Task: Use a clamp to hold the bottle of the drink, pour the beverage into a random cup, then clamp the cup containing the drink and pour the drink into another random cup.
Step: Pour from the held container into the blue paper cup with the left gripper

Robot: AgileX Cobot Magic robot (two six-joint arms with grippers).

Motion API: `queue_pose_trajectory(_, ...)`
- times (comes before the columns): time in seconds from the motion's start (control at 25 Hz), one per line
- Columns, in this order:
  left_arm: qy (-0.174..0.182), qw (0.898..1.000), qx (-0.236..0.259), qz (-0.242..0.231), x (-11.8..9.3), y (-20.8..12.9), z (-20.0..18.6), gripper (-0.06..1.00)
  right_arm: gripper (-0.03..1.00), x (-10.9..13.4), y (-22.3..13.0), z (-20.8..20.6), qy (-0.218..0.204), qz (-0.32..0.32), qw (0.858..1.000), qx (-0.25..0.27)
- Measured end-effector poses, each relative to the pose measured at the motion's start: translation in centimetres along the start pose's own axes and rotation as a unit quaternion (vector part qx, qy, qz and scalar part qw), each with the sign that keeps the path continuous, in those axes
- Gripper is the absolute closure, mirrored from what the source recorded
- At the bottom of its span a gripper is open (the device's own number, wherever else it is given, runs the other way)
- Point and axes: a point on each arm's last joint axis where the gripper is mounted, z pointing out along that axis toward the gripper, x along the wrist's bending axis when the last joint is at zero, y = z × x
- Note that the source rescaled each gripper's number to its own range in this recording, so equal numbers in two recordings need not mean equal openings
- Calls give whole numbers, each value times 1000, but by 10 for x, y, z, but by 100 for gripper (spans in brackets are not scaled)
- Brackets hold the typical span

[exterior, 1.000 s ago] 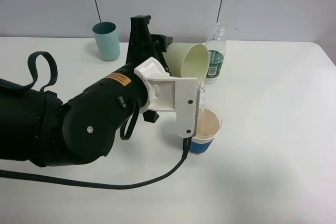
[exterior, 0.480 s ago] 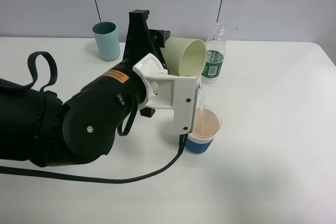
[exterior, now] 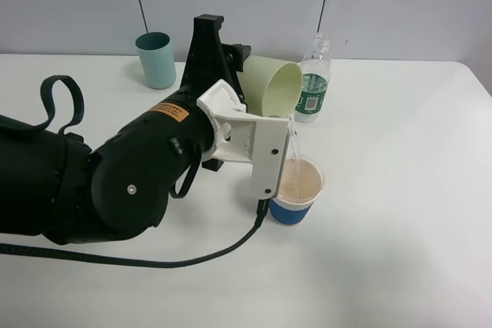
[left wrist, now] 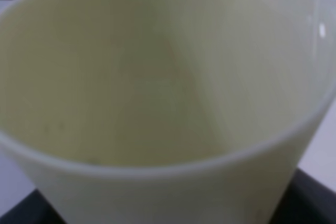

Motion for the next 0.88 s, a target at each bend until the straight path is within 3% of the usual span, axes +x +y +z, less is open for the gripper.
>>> queue_pose_trajectory(0.88,12,997,-10,77,2,2,0,90,-3,0,0,0,0,0,1000,0)
